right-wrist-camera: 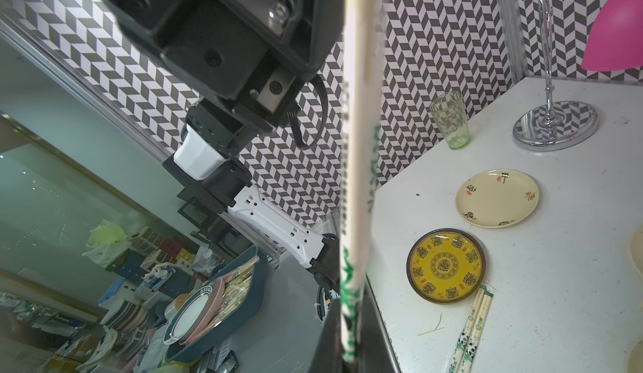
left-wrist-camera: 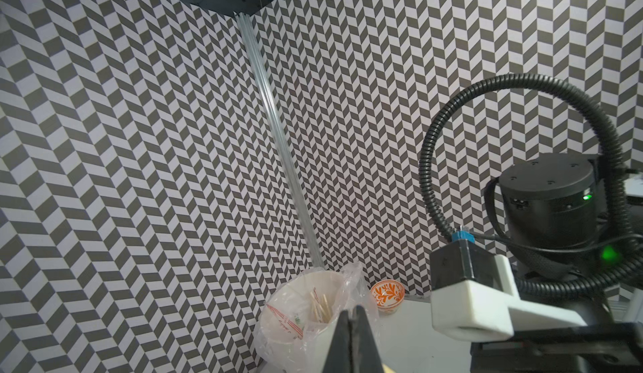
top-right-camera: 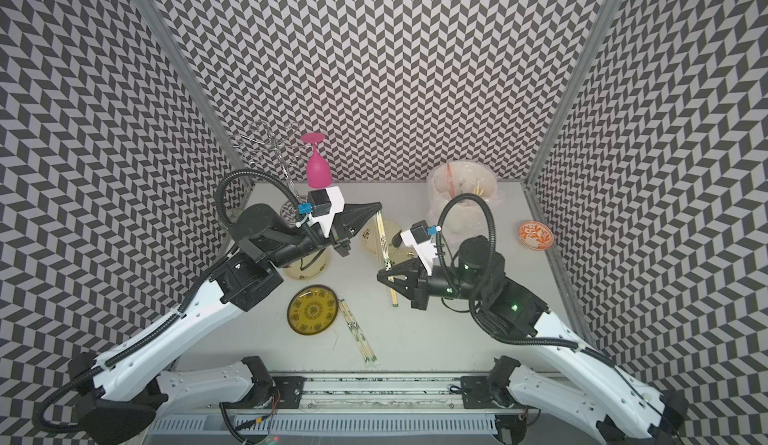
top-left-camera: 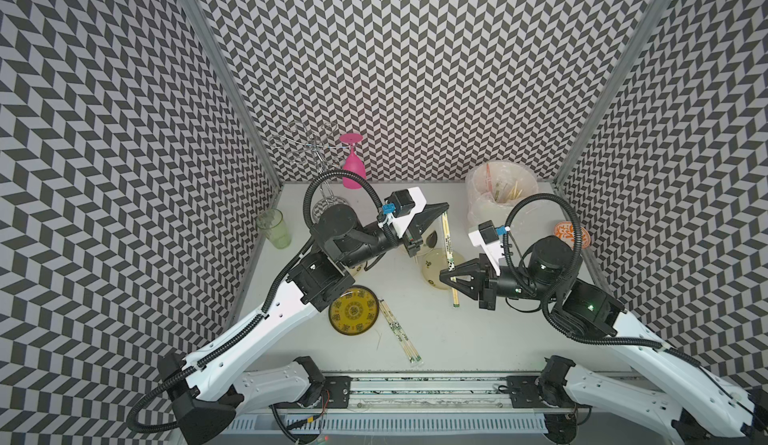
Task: Remove the packaging of disposable chopsticks
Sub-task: Remove the packet bag from the disposable chopsticks.
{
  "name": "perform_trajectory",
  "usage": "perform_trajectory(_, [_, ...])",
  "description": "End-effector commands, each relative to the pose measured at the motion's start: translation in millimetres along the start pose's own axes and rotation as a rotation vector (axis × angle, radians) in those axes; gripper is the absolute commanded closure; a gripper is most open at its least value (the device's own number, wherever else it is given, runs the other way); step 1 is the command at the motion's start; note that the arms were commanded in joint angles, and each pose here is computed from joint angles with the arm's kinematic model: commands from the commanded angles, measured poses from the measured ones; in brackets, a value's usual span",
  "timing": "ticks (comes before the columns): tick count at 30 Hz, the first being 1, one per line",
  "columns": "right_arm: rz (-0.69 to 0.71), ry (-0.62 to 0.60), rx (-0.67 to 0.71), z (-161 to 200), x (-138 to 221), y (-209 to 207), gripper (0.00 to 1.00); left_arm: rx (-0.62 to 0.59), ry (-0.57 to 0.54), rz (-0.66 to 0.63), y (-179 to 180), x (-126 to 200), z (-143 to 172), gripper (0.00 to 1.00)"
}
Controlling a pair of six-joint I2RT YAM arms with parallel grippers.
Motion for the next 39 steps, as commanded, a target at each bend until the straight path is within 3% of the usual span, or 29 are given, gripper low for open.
perform_trajectory(1, [-0.033, -0.276, 0.097, -54.8, 13.8, 27.7, 1.00, -0.016, 0.251, -0.028, -20.9, -10.1, 54.7, 1.00])
perform_trajectory(6, [0.044, -0.347, -0.021, -77.3, 11.3, 24.3, 1.00, -0.012, 0.260, -0.107, -55.3, -12.9, 63.9, 1.00])
perform_trajectory(12, [0.118, -0.439, -0.012, -103.6, 21.9, 20.8, 1.00, 0.024, 0.340, -0.136, -74.4, -9.1, 89.5, 1.00])
perform_trajectory(21, [0.191, -0.505, -0.006, -109.6, 35.8, 4.1, 1.00, 0.148, 0.351, -0.019, -89.4, 0.8, 103.3, 1.00])
perform_trajectory(27, [0.173, -0.482, 0.009, -108.1, 28.0, -1.5, 1.00, 0.200, 0.260, -0.011, -91.0, 2.6, 86.1, 1.00])
perform_trajectory(32, [0.210, -0.449, 0.053, -101.3, 28.3, -4.6, 1.00, 0.224, 0.060, -0.039, -72.8, 24.4, 53.3, 1.00])
perform_trajectory(33, [0.218, -0.441, 0.070, -99.4, 29.0, -4.6, 1.00, 0.232, 0.027, -0.037, -66.8, 28.8, 46.4, 0.92])
perform_trajectory(34, [0.231, -0.434, 0.089, -97.6, 30.2, -4.4, 1.00, 0.242, 0.003, -0.042, -59.9, 32.4, 39.8, 0.58])
perform_trajectory(35, [0.240, -0.430, 0.106, -96.3, 31.5, -4.0, 1.00, 0.248, -0.013, -0.044, -54.2, 35.5, 34.3, 0.35])
perform_trajectory(37, [0.267, -0.423, 0.159, -92.7, 35.8, -2.6, 1.00, 0.238, -0.035, -0.025, -45.7, 42.6, 22.1, 0.19])
perform_trajectory(39, [0.301, -0.404, 0.217, -88.6, 39.3, -2.2, 1.00, 0.223, -0.050, -0.017, -38.8, 49.4, 10.3, 0.12])
Point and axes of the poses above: each gripper's point midway between its finger pads, its own x axis back along the fingers, its own y axis along the line the jaws close on, z = x × y, the point moved 10 cm from there along x, back along the fingers, and after that the axes turned 5 degrees about x, right-handed, at the moved point
